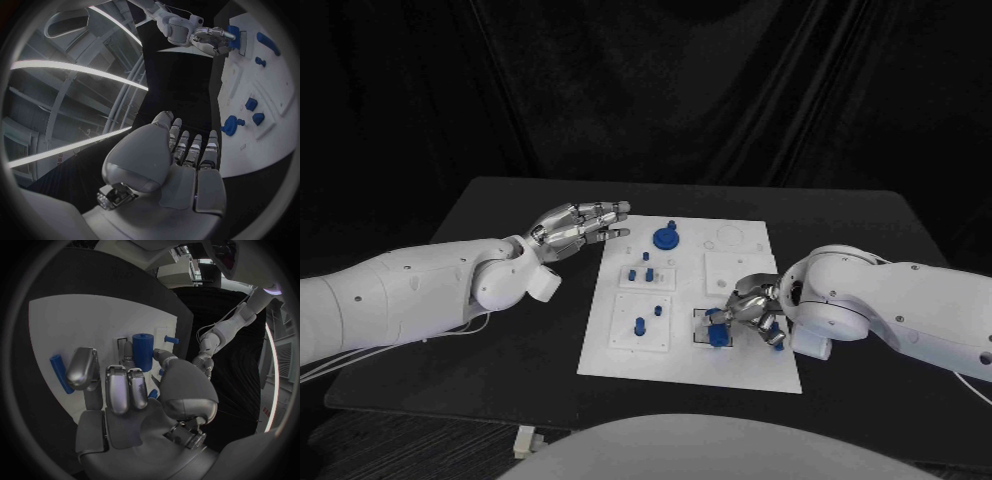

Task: Assemble the parts on the task board

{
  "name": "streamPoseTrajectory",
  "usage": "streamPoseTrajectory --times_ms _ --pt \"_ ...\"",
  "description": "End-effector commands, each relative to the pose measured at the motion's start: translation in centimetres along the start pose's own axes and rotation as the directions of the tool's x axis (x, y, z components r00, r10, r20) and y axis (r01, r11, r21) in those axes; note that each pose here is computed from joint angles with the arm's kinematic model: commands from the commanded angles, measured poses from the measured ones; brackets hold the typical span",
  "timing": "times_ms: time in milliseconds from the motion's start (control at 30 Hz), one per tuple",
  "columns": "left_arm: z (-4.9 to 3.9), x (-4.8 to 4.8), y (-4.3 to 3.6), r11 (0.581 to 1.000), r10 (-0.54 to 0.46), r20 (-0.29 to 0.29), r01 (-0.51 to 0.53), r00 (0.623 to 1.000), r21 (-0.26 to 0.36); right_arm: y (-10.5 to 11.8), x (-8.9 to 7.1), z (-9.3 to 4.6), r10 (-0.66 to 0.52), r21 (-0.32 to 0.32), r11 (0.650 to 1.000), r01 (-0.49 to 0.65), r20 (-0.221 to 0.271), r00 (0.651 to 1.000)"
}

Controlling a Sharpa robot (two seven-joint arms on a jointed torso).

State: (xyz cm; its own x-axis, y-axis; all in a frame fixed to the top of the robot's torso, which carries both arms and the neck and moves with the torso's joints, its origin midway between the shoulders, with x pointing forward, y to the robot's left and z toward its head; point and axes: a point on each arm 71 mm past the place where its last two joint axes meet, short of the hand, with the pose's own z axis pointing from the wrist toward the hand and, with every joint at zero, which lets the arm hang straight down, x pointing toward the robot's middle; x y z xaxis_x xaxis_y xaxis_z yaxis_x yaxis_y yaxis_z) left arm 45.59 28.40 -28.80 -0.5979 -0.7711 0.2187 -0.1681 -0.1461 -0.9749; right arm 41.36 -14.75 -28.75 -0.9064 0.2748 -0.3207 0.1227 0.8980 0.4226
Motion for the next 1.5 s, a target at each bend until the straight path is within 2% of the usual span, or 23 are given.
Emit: streamPoseTrajectory --times_ms 33,1500 --pt "0.07 0.19 0.01 1.0 -0.015 -0.013 0.015 1.0 0.011 -0.13 0.19 0.12 -0.007 0.015 1.0 0.007 -0.01 1.0" --pt "0.08 0.27 0.35 1.0 -0.021 -0.018 0.021 1.0 0.0 0.14 -0.11 0.42 0.011 -0.002 1.0 -0.011 0.02 1.0"
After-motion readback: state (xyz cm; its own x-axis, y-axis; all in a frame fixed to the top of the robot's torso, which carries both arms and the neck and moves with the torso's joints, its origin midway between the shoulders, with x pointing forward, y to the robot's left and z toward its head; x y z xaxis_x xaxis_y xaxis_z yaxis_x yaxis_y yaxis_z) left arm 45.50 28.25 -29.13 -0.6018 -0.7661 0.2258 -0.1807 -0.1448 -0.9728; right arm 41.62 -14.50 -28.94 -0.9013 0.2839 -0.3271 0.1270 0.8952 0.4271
